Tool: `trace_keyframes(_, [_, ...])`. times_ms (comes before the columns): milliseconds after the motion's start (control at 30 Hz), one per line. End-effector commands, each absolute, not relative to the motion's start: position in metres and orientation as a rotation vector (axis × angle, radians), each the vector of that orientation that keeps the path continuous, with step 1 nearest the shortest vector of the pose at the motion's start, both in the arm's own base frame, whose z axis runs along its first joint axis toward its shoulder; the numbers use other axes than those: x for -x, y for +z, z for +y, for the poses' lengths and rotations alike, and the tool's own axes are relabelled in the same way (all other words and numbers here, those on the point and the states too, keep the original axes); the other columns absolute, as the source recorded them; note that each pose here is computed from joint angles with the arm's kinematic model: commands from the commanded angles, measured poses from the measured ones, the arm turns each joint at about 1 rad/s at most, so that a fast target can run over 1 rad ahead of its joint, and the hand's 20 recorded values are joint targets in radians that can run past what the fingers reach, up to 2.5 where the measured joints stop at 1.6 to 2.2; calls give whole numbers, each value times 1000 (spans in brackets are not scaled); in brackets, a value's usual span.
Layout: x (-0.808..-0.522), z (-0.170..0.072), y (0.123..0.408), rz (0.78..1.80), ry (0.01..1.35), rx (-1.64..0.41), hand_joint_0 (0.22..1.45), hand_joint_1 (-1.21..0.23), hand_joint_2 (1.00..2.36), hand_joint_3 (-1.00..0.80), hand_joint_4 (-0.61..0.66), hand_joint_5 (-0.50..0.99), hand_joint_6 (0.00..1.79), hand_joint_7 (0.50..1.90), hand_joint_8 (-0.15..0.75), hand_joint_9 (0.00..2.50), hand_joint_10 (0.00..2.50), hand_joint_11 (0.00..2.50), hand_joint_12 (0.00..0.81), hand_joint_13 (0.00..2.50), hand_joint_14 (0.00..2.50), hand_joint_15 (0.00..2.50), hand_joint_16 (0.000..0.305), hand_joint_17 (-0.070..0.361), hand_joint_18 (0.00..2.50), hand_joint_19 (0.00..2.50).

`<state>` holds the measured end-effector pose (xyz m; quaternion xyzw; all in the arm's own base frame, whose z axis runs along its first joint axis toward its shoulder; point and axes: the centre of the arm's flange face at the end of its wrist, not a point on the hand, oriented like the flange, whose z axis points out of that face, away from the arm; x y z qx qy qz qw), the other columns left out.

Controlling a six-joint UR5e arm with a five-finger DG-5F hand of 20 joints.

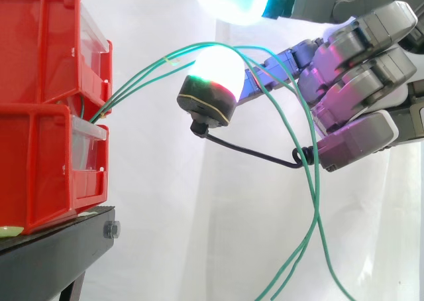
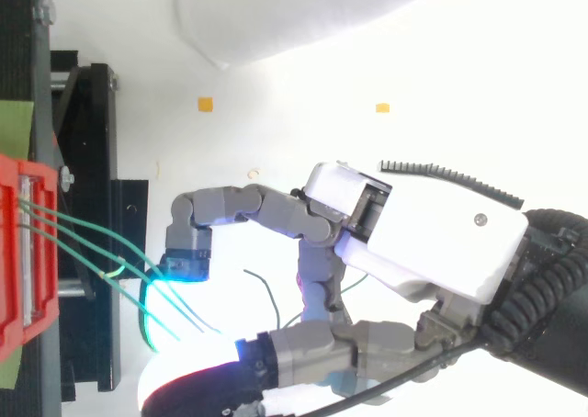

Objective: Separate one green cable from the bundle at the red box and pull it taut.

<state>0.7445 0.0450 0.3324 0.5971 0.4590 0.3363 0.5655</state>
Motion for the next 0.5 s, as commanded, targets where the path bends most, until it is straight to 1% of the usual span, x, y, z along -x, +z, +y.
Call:
trace_keyframes(0, [-745,45,332,1079,791,-1404,452,-580,1000,-500,197,95,501,1417,288,2032,43,1301,443,1779,436,1617,87,195,2001,901])
trace_keyframes(33, [-744,45,332,1081,790,-1404,446,-574,1000,-500,199,95,501,1419,298,2031,42,1279,446,1782,424,1618,87,197,2007,896])
trace_keyframes(167, [-744,45,332,1082,788,-1403,439,-564,1000,-500,185,99,501,1397,286,2038,42,1268,455,1792,420,1605,88,197,2016,886])
trace_keyframes(200, [-744,45,332,1082,788,-1403,442,-566,1000,-500,164,106,501,1394,274,2060,41,1253,434,1797,421,1591,87,195,2016,889])
trace_keyframes(233, [-744,45,332,1082,788,-1403,478,-545,1000,-500,154,109,501,1402,263,2062,42,1283,413,1791,435,1599,83,187,1986,923])
trace_keyframes(333, [-744,45,332,1082,788,-1403,537,-539,1000,-500,127,112,500,1408,239,2079,42,1315,376,1788,438,1620,77,174,1949,958])
trace_keyframes(367, [-744,45,332,1082,788,-1403,543,-540,1000,-500,127,113,500,1409,242,2079,42,1333,374,1785,435,1635,77,173,1950,960])
trace_keyframes(433, [-744,45,331,1083,787,-1404,605,-560,1000,-500,108,114,501,1418,230,2086,41,1345,360,1792,426,1662,73,165,1938,989])
trace_keyframes(467, [-744,45,331,1083,787,-1404,608,-562,1000,-500,105,115,501,1414,227,2086,42,1345,360,1791,430,1661,73,165,1940,990])
